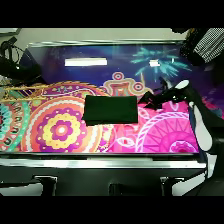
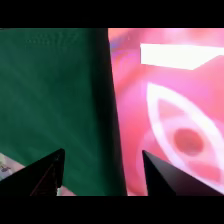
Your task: Fold the clothes and pants, and hang the long-sleeved shirts on hangers.
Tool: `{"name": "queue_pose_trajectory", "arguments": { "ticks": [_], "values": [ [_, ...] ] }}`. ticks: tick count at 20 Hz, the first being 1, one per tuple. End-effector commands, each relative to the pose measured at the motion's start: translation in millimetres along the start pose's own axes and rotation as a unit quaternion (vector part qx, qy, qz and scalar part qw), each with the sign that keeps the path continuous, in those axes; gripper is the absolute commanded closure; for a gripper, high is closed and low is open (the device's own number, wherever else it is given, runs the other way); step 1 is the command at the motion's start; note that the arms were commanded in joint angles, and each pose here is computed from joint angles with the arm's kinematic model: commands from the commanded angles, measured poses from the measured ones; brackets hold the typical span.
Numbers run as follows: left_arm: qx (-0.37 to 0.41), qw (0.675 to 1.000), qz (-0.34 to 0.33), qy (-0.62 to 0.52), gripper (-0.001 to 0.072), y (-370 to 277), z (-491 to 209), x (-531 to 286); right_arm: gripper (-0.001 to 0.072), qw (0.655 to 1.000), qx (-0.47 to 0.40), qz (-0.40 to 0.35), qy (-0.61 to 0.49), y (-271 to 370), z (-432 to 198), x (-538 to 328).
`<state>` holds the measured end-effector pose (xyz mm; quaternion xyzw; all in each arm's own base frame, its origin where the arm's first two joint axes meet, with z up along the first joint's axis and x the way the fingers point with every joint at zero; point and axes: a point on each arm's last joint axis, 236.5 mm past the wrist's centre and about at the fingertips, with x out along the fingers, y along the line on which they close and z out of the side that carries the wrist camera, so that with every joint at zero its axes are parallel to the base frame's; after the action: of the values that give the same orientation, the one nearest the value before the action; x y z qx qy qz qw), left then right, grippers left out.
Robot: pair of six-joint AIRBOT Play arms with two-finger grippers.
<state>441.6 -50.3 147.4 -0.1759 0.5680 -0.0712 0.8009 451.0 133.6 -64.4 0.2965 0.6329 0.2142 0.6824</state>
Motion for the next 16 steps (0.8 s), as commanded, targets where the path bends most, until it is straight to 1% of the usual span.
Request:
{"name": "queue_pose_trajectory", "arguments": {
  "ticks": [1,2,3,4,5,6,7,8,11,13,16],
  "values": [
    [-0.005,1.0,0.002,0.012,0.0692,4.2,0.2,11.0,0.0188,1.0,-0.006,0.004,0.021,-1.2,-8.7,37.7],
    [-0.006,1.0,0.002,0.016,0.0692,5.5,0.2,14.8,0.0205,1.0,-0.012,0.002,0.022,1.5,-10.1,43.7],
    [-0.008,1.0,0.003,0.02,0.0692,6.9,0.1,18.6,0.0245,1.0,-0.019,-0.004,0.021,3.0,-10.6,48.5],
    [-0.009,1.0,0.003,0.023,0.0692,7.9,0.1,21.4,0.0293,0.999,-0.023,-0.011,0.022,3.0,-11.4,51.4],
    [-0.01,1.0,0.003,0.025,0.0692,8.6,0.0,23.4,0.0356,0.999,-0.023,-0.012,0.023,4.3,-12.2,52.9],
    [-0.01,1.0,0.004,0.026,0.0692,9.0,0.0,24.6,0.0436,0.999,-0.023,-0.011,0.023,4.6,-12.4,52.9],
    [-0.01,1.0,0.004,0.027,0.0691,9.1,0.0,24.7,0.0543,0.999,-0.023,-0.01,0.026,5.6,-13.8,52.5],
    [-0.01,1.0,0.004,0.026,0.0691,9.0,0.0,24.6,0.0673,0.999,-0.022,-0.004,0.026,9.2,-13.6,50.1],
    [-0.01,1.0,0.004,0.027,0.0692,8.9,-0.3,24.4,0.0679,0.999,-0.032,0.029,-0.016,49.2,4.2,23.6],
    [-0.01,1.0,0.004,0.028,0.0691,8.9,-0.7,24.2,0.0679,0.997,-0.029,0.019,-0.07,65.6,34.8,-14.9],
    [-0.01,1.0,0.004,0.028,0.0692,9.0,-0.9,24.4,0.0679,0.988,0.016,0.005,-0.153,62.6,84.3,-86.0]
  ]
}}
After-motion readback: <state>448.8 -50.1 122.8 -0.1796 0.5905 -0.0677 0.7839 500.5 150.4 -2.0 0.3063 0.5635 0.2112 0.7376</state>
